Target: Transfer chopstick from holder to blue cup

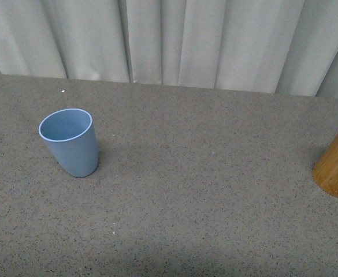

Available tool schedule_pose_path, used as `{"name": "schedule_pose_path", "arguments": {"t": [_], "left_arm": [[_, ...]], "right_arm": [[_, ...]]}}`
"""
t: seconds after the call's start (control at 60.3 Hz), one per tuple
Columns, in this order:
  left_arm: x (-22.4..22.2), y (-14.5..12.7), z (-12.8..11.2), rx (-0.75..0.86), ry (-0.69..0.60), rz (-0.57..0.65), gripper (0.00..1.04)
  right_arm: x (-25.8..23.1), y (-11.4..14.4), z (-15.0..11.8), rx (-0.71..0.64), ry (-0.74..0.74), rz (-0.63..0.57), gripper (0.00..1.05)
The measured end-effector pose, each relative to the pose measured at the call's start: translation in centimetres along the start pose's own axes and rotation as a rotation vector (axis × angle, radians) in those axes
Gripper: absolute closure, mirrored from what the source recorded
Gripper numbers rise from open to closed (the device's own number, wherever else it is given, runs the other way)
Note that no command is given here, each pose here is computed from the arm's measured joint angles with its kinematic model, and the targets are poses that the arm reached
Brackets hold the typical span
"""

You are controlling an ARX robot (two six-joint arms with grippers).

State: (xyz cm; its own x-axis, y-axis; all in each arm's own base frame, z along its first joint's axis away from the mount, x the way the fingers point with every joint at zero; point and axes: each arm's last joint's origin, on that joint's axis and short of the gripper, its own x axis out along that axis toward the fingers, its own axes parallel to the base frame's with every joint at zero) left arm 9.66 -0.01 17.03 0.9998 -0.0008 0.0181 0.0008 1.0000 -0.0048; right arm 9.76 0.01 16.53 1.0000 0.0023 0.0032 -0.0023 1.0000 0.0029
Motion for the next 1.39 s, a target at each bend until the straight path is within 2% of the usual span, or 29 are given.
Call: {"name": "schedule_pose_path", "arguments": {"t": [1.211, 1.244, 1.26, 1.31, 1.393], "left_arm": [[0.0, 0.0, 0.0, -0.001, 0.0, -0.001, 0.07], [0.0, 0.0, -0.1, -0.036, 0.051, -0.047, 0.07], [0.0, 0.0, -0.2, -0.127, 0.159, -0.116, 0.07], [0.1, 0.1, -0.7, -0.318, 0.345, -0.194, 0.07], [0.1, 0.0, -1.2, -0.533, 0.437, -0.206, 0.07]], "right_arm": [[0.0, 0.0, 0.0, 0.0, 0.0, 0.0, 0.09], [0.0, 0.0, 0.0, 0.0, 0.0, 0.0, 0.09], [0.0, 0.0, 0.0, 0.0, 0.0, 0.0, 0.09], [0.0, 0.0, 0.0, 0.0, 0.0, 0.001, 0.09], [0.0, 0.0, 0.0, 0.0, 0.0, -0.001, 0.09]]}}
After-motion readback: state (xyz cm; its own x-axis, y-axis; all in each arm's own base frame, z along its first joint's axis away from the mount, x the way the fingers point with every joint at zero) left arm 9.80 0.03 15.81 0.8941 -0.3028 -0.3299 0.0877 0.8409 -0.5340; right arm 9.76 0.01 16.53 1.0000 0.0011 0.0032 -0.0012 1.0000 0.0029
